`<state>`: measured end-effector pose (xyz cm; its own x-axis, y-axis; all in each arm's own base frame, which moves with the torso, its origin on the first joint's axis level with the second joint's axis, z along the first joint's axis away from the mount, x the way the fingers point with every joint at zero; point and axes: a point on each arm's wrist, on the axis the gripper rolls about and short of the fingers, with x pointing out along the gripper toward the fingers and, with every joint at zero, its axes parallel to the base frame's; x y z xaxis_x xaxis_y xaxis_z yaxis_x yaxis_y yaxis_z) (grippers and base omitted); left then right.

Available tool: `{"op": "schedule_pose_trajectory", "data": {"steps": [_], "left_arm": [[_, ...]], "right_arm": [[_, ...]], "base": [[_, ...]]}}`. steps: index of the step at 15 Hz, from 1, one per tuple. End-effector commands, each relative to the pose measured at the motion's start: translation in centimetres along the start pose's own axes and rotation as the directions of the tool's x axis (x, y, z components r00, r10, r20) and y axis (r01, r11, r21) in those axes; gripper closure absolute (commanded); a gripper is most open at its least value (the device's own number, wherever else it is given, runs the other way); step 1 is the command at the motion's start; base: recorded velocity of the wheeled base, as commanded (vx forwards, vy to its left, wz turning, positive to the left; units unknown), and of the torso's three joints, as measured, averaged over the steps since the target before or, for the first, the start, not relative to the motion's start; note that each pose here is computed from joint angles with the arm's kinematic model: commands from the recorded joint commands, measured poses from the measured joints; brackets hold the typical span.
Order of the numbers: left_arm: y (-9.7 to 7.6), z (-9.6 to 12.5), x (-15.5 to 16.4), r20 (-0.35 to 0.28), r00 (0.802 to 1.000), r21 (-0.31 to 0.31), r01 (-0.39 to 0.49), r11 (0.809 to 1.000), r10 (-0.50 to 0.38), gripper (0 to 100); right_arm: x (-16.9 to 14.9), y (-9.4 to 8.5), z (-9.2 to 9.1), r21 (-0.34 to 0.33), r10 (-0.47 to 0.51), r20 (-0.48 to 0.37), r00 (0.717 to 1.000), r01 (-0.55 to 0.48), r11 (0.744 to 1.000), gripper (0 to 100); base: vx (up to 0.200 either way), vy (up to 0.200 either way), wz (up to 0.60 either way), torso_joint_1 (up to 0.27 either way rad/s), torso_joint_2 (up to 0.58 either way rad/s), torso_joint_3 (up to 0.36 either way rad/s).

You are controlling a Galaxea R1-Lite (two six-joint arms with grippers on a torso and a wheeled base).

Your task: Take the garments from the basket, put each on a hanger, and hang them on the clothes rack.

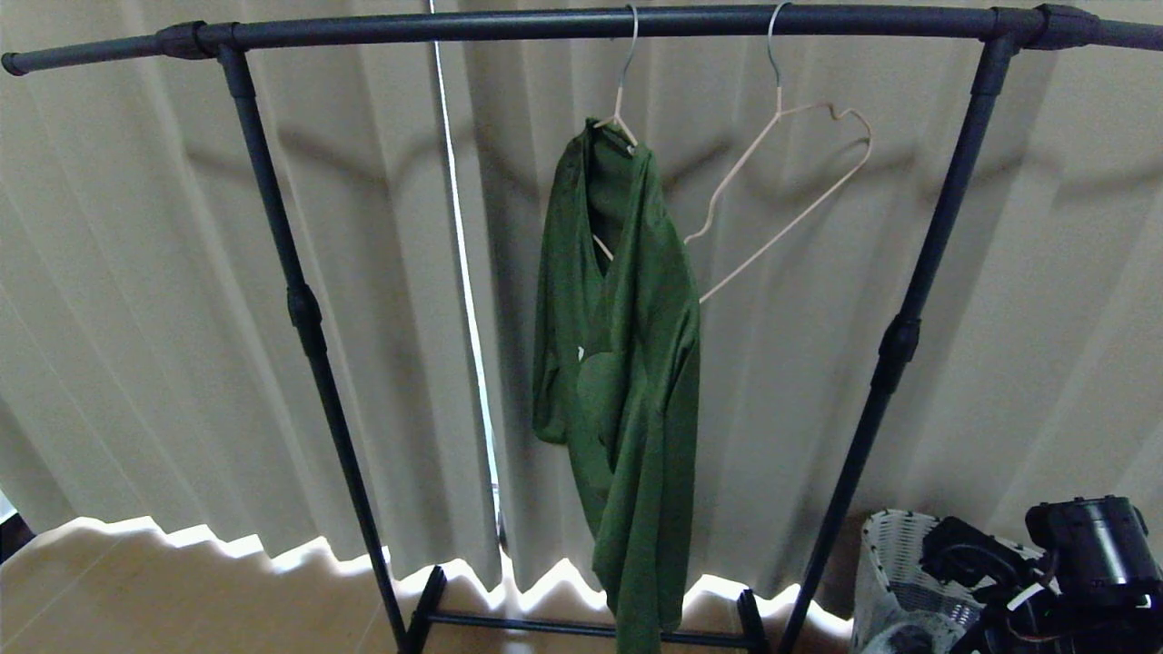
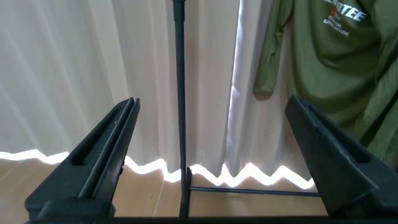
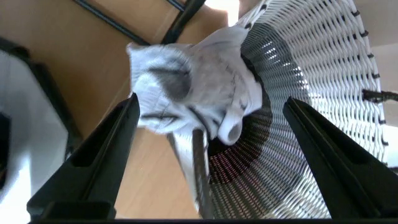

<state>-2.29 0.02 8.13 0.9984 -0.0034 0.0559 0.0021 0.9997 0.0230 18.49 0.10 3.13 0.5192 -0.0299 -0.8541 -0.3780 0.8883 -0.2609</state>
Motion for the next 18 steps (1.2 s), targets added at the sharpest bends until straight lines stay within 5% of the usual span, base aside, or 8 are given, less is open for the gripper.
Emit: {"op": "schedule_pose_trajectory", "data": {"steps": [1,7,8,14,18], "left_arm": [[0.0,0.0,0.0,0.001,1.0,0.0,0.0,1.0,0.0,0],[0.0,0.0,0.0,0.001,1.0,0.0,0.0,1.0,0.0,0],[0.0,0.0,0.0,0.001,1.0,0.0,0.0,1.0,0.0,0],[0.0,0.0,0.0,0.001,1.0,0.0,0.001,1.0,-0.001,0],[0.0,0.0,0.0,0.001,1.0,0.004,0.007,1.0,-0.007,0]], "right_arm": [[2.0,0.1,-0.4,0.008,0.009,-0.066,0.998,-0.008,1.0,0],[4.6,-0.5,-0.5,0.028,-0.078,-0.063,0.995,0.08,0.996,0],[4.6,-0.4,-0.6,0.028,-0.079,-0.062,0.995,0.08,0.996,100],[3.4,-0.3,-0.7,0.049,-0.124,0.033,0.992,0.123,0.991,100],[-1.8,-1.0,0.7,0.175,-0.255,0.302,0.919,0.21,0.962,100]], "base": [[0.0,0.0,0.0,0.0,0.0,0.0],[0.0,0.0,0.0,0.0,0.0,0.0],[0.0,0.0,0.0,0.0,0.0,0.0],[0.0,0.0,0.0,0.0,0.0,0.0],[0.0,0.0,0.0,0.0,0.0,0.0]]}}
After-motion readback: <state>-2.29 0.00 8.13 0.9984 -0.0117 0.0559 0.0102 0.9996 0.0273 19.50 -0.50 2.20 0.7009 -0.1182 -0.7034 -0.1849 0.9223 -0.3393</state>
